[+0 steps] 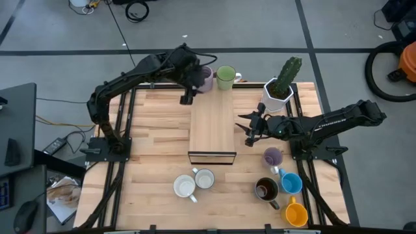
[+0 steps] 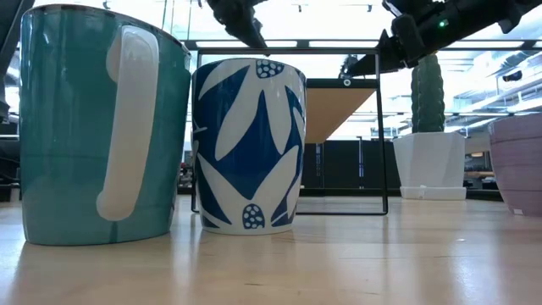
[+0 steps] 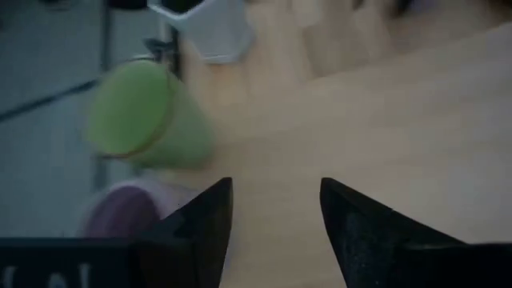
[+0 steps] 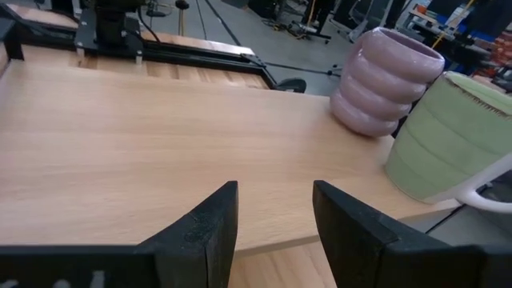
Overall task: Place coffee mugs
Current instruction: Adjust the green mug on the shelf
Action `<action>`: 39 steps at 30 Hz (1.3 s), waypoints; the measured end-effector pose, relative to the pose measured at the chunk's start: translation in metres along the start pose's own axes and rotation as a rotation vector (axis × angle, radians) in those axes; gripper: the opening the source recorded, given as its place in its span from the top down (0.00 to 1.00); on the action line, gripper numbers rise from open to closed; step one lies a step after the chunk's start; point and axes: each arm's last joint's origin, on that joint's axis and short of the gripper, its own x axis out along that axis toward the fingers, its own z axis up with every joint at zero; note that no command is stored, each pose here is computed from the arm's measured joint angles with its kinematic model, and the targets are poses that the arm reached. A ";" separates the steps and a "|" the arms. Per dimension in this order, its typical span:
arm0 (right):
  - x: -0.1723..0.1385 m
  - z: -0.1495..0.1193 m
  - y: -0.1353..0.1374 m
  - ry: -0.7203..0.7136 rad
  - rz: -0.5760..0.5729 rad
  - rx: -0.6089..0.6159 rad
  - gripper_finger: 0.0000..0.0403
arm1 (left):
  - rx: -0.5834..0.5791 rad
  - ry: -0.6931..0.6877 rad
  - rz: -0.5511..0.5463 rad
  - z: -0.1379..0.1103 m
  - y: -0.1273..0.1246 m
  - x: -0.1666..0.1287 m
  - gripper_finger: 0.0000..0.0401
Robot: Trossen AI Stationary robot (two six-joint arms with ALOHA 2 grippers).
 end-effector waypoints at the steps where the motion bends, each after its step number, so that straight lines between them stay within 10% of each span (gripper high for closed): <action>1: 0.000 0.000 0.000 -0.002 -0.004 -0.013 0.58 | -0.021 0.008 -0.022 -0.002 -0.001 0.000 0.52; 12: 0.004 -0.008 -0.006 0.020 -0.037 -0.027 0.58 | -0.097 0.025 -0.156 -0.017 -0.034 0.017 0.55; 39: 0.055 -0.010 -0.059 0.089 -0.357 0.127 0.56 | -0.259 -0.326 0.113 -0.129 -0.127 0.028 0.55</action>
